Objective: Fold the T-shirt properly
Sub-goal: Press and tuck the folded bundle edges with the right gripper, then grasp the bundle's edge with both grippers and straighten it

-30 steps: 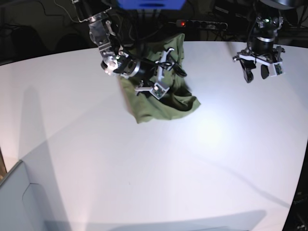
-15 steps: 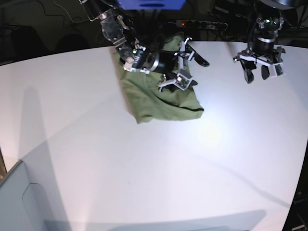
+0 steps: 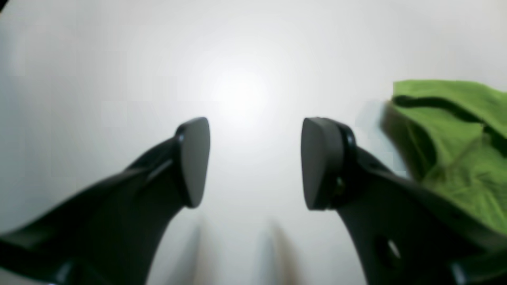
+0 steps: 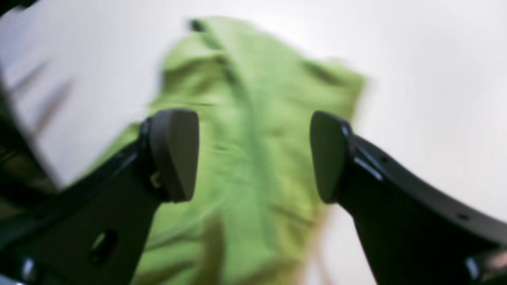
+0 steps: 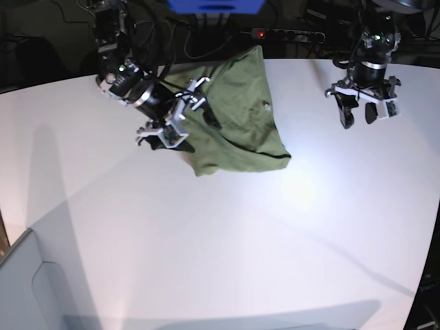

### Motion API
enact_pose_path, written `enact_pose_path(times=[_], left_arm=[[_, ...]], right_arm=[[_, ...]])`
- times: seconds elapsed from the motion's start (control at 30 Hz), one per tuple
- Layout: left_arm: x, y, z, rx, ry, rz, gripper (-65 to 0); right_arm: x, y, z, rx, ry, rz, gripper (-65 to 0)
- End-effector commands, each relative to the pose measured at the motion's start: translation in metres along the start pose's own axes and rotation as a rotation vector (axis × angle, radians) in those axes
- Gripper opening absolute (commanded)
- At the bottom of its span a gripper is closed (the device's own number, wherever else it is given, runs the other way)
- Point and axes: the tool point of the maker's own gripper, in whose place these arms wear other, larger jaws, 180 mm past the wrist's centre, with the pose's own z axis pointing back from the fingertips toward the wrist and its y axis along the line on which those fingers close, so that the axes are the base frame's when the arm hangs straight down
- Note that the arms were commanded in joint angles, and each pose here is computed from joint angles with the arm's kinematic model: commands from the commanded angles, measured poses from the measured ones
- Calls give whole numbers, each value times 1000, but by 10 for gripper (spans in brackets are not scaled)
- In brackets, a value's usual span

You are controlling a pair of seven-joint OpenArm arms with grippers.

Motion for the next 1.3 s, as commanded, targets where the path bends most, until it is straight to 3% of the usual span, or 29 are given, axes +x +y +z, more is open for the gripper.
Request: enact_pose_path(times=[0.0, 0.17, 0.7, 1.03, 1.27], left_arm=[[9, -5, 2, -16, -34, -8, -297], [1, -23, 0, -65, -14, -2, -297], [-8, -25, 4, -68, 13, -1, -297], [-10, -24, 3, -67, 17, 1, -297], [-9, -26, 2, -72, 13, 2, -297]], right_arm=[[16, 0, 1, 2, -63, -3, -224], [32, -15, -3, -22, -94, 25, -224], [6, -54, -54, -19, -8, -65, -231], [-20, -117, -42, -162, 21, -185, -230], [10, -116, -20, -197, -56, -114, -225]])
